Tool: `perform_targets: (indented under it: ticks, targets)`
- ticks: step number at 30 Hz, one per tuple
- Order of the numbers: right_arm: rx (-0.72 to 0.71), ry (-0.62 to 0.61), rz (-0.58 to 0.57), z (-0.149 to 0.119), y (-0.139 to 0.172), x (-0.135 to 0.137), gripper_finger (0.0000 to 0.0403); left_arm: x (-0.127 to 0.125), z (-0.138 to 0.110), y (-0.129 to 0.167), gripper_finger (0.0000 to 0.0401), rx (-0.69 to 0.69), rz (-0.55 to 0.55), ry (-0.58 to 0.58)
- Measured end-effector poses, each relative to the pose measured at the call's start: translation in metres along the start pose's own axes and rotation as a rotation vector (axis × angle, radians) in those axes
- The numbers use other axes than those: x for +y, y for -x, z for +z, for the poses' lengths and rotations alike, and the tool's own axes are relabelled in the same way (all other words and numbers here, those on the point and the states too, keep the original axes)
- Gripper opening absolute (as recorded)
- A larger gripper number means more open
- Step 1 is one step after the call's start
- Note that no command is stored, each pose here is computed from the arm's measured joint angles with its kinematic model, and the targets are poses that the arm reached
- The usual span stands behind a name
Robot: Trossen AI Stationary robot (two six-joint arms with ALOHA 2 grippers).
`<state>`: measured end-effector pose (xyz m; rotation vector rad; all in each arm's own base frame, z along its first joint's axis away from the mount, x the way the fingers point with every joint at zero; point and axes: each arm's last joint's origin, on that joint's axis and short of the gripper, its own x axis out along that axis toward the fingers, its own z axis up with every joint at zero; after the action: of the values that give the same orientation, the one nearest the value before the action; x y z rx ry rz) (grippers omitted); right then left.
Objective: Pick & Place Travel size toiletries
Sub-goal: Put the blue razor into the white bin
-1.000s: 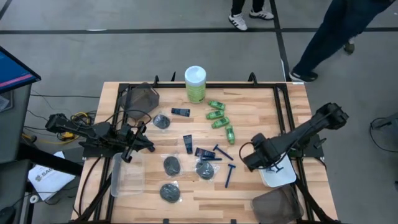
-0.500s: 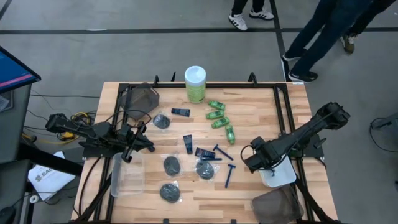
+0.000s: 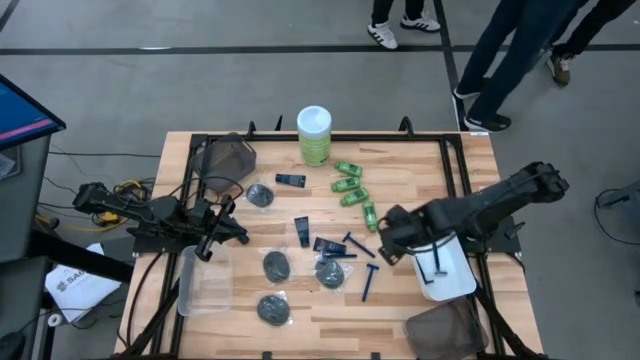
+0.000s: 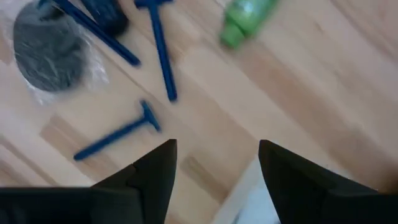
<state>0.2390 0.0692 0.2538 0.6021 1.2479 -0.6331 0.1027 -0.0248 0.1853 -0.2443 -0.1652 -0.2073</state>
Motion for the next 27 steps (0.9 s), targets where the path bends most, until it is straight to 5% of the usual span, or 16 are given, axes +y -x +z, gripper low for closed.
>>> perform_targets:
  ticks: [16, 27]
  targets:
    - [0.066, 0.295, 0.079, 0.075, -0.084, 0.041, 0.0218, 0.0, 0.0, 0.0, 0.0003, -0.001, 0.0, 0.0]
    - [0.139, 0.384, 0.051, 0.088, -0.12, 0.041, 0.0216, 0.0, -0.003, -0.002, 0.0003, 0.027, 0.006, -0.002]
